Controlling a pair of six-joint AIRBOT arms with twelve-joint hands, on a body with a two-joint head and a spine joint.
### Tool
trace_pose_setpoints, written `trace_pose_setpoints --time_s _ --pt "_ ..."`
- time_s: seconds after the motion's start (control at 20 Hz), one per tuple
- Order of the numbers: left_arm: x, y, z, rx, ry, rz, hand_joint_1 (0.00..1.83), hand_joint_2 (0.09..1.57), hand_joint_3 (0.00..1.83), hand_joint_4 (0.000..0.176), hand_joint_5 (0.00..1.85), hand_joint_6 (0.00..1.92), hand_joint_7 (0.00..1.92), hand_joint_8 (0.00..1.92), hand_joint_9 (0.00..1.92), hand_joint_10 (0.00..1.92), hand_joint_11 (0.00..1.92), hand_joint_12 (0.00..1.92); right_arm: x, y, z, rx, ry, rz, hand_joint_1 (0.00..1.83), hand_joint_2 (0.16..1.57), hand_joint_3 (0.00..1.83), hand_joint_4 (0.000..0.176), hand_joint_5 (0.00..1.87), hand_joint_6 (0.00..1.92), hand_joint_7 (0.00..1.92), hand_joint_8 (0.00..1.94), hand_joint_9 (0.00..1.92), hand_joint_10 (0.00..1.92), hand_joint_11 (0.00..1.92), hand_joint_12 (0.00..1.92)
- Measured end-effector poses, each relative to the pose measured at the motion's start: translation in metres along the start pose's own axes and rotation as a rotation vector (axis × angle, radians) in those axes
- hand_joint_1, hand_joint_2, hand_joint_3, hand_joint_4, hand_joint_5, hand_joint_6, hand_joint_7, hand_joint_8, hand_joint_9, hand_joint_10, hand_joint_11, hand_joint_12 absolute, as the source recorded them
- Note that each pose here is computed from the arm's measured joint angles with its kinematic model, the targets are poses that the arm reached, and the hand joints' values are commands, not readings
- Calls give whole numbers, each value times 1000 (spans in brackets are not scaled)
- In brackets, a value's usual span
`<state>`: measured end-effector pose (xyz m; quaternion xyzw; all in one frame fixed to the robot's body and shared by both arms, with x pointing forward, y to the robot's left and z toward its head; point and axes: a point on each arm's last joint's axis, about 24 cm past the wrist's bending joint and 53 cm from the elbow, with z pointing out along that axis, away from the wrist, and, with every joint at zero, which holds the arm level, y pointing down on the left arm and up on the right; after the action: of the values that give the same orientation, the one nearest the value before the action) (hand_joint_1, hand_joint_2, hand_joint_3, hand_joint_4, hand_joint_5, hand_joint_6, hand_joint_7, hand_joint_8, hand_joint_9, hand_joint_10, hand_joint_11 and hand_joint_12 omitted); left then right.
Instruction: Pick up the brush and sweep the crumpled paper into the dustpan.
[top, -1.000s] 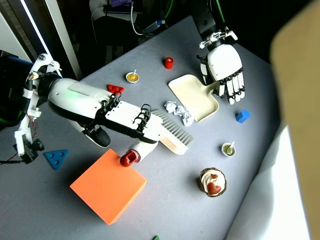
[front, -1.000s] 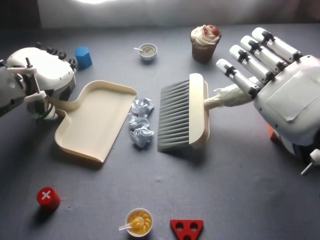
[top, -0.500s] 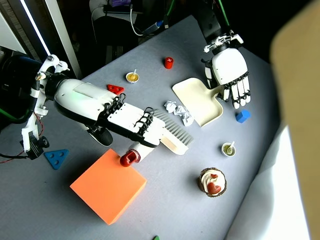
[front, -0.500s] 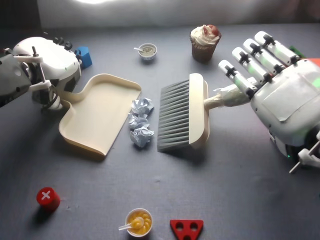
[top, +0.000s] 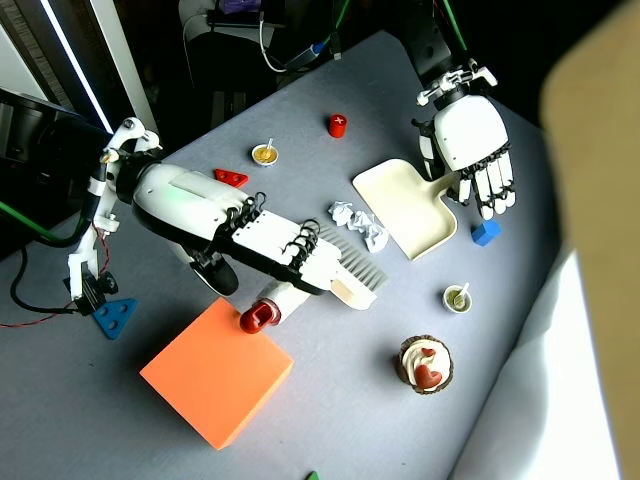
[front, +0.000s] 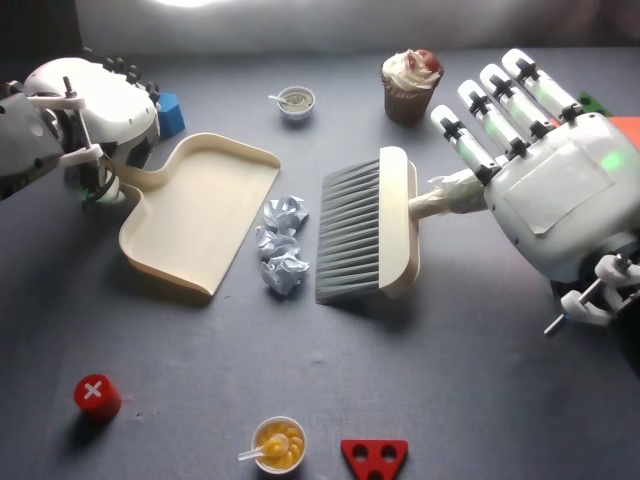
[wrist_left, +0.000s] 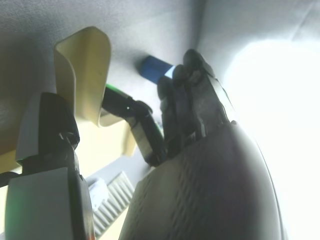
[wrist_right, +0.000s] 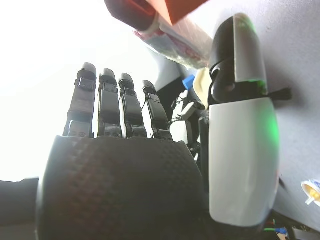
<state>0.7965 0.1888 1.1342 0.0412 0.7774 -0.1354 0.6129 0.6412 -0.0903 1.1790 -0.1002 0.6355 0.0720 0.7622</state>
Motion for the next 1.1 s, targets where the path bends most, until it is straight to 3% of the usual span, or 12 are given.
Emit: trace_pose_setpoints --time_s 0.1,0.55,0.75,0.8,0.85,0.9,1.1 --pt "0 -1 1 0 -1 0 1096 1127 0 0 964 1004 330 5 260 4 269 5 3 5 2 -3 1 4 1198 999 5 0 9 3 0 0 2 0 20 0" --pt "-1 -2 4 -5 -11 -12 1094 1117 0 0 987 969 351 4 258 4 268 10 17 12 12 21 -3 8 1134 981 0 0 40 3 12 4 36 8 80 24" --pt "-10 1 5 -11 -28 -15 1067 1147 2 0 922 1073 325 0 239 0 261 6 24 24 17 6 -7 10 1149 974 0 0 18 0 20 6 51 10 77 20" --pt "-10 1 5 -10 -27 -15 1053 1149 1 20 917 1081 316 2 235 1 265 7 26 24 19 9 -10 6 1152 979 0 0 21 2 32 9 70 15 93 26" --pt "-10 0 5 -8 -24 -15 1050 1149 0 27 918 1080 324 6 237 2 259 4 28 23 22 15 -12 0 1141 980 0 0 7 0 30 7 74 14 102 29" --pt "-10 -1 5 -5 -22 -16 1066 1139 0 9 941 1044 324 4 237 1 263 6 29 21 23 21 -12 -2 1142 976 0 0 8 2 35 8 79 14 109 32" --pt "-14 -2 6 -2 -27 -18 1075 1148 3 0 920 1075 328 1 248 1 265 8 34 16 32 38 -21 -21 1124 997 6 0 30 6 17 0 38 0 79 16"
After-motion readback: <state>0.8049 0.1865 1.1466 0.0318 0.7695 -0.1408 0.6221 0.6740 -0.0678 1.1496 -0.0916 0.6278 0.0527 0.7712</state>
